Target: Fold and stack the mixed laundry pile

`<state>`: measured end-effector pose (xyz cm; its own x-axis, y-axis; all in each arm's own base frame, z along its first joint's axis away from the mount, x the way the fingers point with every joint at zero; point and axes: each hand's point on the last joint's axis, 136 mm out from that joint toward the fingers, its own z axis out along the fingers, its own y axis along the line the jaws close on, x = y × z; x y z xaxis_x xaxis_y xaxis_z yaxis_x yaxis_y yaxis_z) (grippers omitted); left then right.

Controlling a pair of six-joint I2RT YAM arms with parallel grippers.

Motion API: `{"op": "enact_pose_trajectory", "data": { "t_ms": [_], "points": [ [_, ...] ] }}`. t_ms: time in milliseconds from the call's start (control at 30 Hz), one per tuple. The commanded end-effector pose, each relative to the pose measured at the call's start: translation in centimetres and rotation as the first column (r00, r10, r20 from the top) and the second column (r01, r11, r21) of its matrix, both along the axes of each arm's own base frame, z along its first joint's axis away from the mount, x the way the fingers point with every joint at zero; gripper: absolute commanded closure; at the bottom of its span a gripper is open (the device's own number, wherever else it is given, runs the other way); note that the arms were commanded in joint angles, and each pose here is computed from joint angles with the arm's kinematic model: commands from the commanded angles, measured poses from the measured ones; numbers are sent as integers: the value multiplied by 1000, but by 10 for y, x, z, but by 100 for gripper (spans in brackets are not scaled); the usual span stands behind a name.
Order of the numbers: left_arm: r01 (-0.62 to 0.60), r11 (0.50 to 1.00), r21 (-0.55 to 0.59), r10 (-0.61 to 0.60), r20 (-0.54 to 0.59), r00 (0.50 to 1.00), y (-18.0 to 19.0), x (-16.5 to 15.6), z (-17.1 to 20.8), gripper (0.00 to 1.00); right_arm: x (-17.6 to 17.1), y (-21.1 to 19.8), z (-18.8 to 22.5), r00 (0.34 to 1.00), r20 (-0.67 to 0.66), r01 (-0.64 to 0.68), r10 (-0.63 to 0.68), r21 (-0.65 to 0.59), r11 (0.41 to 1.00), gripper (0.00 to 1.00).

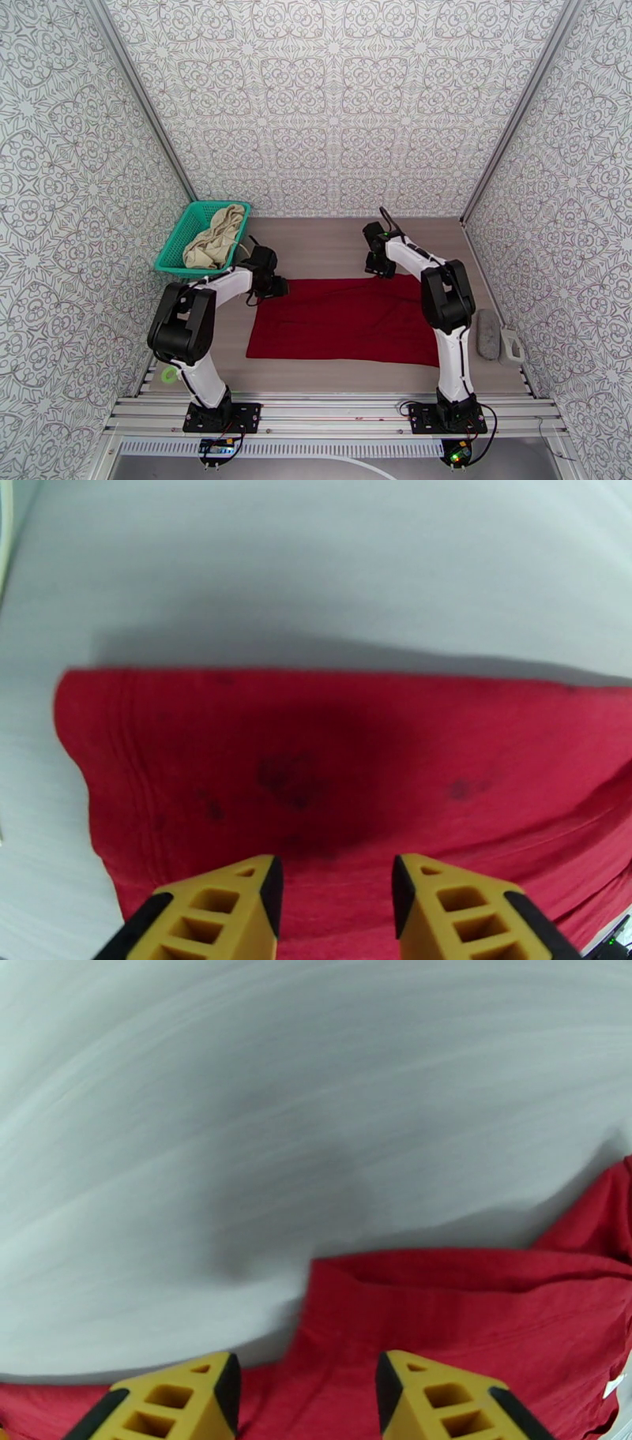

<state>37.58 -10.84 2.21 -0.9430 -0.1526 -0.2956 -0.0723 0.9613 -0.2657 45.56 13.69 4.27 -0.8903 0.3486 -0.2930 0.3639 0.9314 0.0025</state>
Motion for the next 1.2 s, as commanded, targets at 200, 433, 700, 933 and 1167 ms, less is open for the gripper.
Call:
{"op": "enact_pose_trajectory", "data": {
  "t_ms": [200,433,700,933,1167],
  "points": [
    [-20,999,-26,20,-17,1000,8,-7,-14,57,-1,-7,-16,999,-29,37,-38,-55,998,75],
    [-30,999,-37,29,-22,999,11,-9,-18,57,0,-7,-16,999,-21,44,-45,-48,998,98],
    [-31,998,-45,30,-31,999,11,-13,-22,57,-7,-9,9,997,42,66,-66,-11,998,100],
    [-38,998,-56,36,-33,999,12,-15,-24,57,-40,-14,26,984,120,117,-128,94,989,100],
    [-36,997,-65,33,-41,999,12,-15,-28,57,-64,-20,25,964,186,160,-189,158,974,100]
  ]
}}
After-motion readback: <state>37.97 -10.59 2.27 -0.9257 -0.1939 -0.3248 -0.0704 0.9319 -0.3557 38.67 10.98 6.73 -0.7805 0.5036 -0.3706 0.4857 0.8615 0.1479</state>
